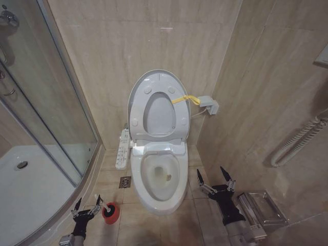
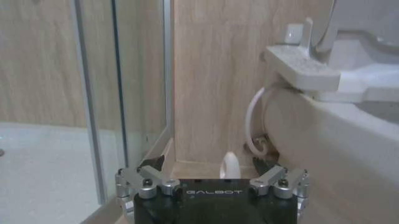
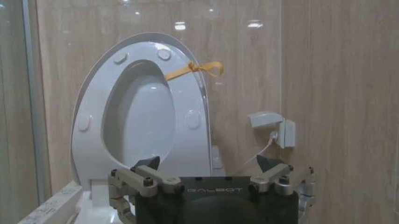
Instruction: Open the toilet lid, clean the toilet bowl with a toilet brush, close the toilet lid, and flush.
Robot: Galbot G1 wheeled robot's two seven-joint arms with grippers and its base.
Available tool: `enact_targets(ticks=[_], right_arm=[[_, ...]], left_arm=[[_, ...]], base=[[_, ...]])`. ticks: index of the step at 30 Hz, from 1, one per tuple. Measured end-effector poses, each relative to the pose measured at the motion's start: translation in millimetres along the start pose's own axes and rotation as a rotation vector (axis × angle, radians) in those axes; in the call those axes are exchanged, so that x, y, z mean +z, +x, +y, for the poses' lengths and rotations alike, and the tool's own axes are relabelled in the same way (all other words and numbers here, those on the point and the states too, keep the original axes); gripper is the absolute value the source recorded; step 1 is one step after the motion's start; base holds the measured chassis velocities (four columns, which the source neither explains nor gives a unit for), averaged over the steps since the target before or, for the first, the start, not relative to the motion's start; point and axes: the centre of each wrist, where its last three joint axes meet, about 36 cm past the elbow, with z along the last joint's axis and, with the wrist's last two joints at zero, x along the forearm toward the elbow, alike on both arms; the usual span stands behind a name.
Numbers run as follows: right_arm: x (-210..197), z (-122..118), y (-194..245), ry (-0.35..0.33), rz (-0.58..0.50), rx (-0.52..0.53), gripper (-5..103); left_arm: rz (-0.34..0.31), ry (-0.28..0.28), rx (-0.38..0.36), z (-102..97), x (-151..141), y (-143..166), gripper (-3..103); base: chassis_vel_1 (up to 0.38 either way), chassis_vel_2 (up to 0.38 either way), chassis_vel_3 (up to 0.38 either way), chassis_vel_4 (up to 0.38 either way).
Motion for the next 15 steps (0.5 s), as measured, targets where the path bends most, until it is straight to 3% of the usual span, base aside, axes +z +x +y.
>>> enact_targets(ticks=[15], right_arm=[[0,0,0,0.000,0.000,0.000,100]], left_arm=[[0.048,-0.017,0.059,0.2,22,-38,95]], base=[[0.000,0.000,0.000,0.000]])
